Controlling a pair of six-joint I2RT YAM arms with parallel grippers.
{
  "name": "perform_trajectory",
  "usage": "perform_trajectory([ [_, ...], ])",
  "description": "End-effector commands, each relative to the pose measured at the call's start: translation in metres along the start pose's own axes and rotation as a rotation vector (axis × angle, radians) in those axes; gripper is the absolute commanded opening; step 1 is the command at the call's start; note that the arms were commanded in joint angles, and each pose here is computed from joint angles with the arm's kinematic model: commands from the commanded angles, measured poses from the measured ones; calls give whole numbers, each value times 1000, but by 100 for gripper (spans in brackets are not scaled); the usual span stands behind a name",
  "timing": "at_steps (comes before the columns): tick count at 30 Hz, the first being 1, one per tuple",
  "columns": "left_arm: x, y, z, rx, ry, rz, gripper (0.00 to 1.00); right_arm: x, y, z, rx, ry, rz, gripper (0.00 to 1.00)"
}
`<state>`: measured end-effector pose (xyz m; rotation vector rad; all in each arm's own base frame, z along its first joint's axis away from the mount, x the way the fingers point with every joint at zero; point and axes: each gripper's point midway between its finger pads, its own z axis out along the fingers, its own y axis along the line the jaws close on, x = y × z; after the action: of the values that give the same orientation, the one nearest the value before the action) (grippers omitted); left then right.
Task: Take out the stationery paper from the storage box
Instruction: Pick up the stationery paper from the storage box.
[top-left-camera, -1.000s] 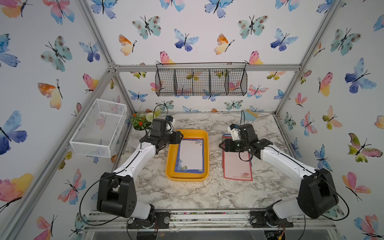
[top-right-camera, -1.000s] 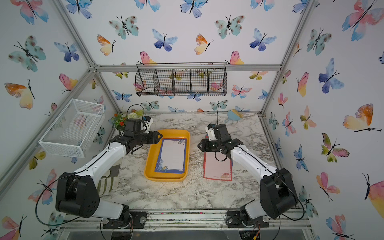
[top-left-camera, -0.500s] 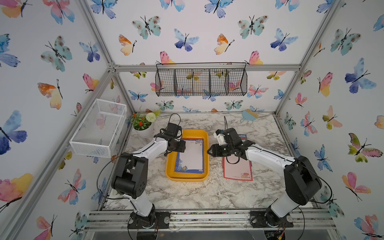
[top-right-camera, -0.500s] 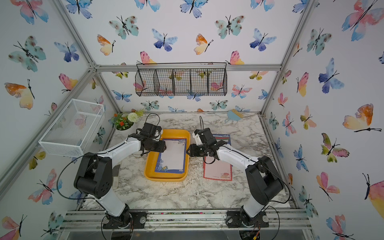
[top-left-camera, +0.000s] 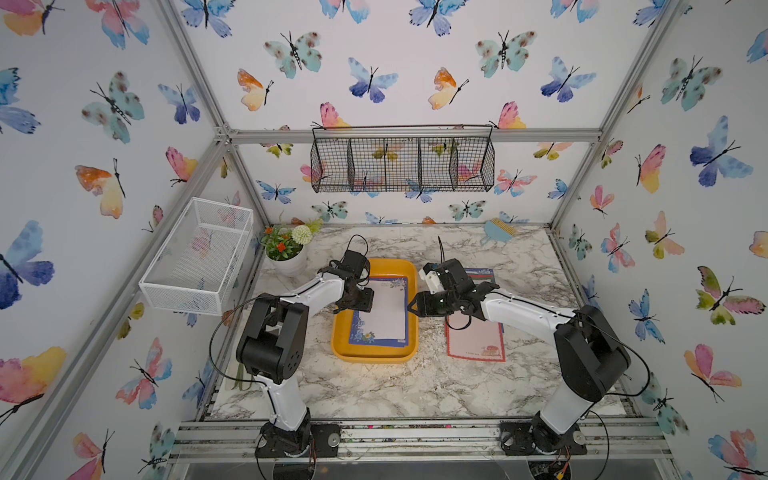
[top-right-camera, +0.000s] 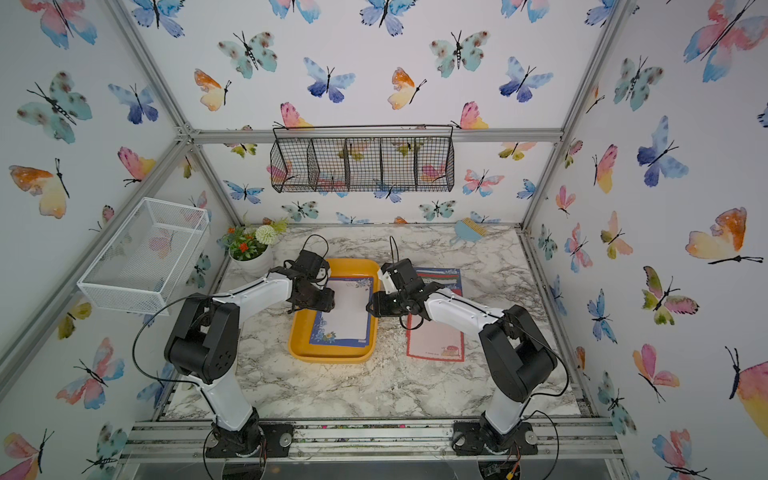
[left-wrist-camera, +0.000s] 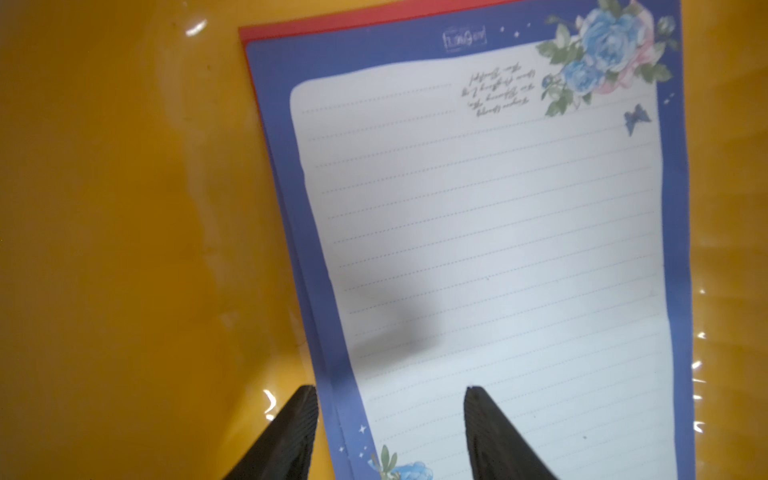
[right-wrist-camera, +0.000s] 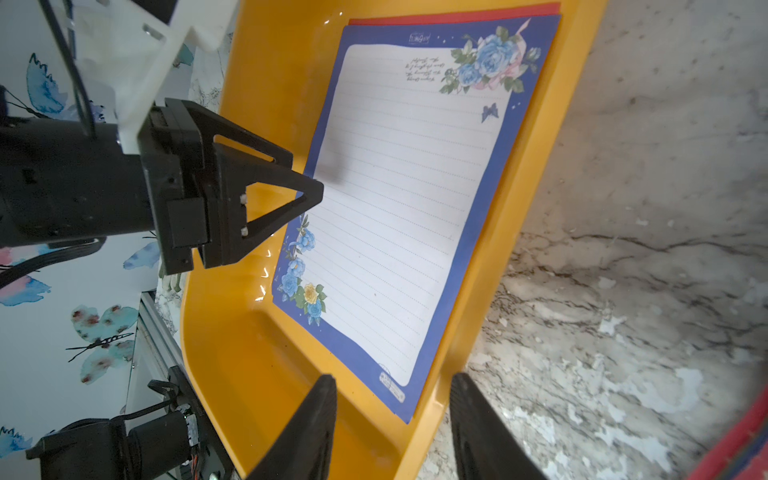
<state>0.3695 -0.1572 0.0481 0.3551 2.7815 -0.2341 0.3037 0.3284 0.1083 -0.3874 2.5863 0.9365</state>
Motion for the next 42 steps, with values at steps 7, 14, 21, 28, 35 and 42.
perform_trajectory([
  [7,1,-1,7,70,46,-39,57,-7,3,2,1,-19,-10,48],
  [14,1,1,9,101,55,-71,55,-5,1,7,1,-11,-5,48],
  [21,2,0,12,110,62,-74,55,-8,3,8,-2,-13,-9,48],
  [28,3,2,15,101,68,-79,55,-9,1,8,4,-14,-8,47],
  [35,2,4,15,92,65,-83,58,-7,-2,9,18,-14,-3,47],
  [42,2,4,16,93,68,-83,57,-5,-5,11,22,-11,0,46],
])
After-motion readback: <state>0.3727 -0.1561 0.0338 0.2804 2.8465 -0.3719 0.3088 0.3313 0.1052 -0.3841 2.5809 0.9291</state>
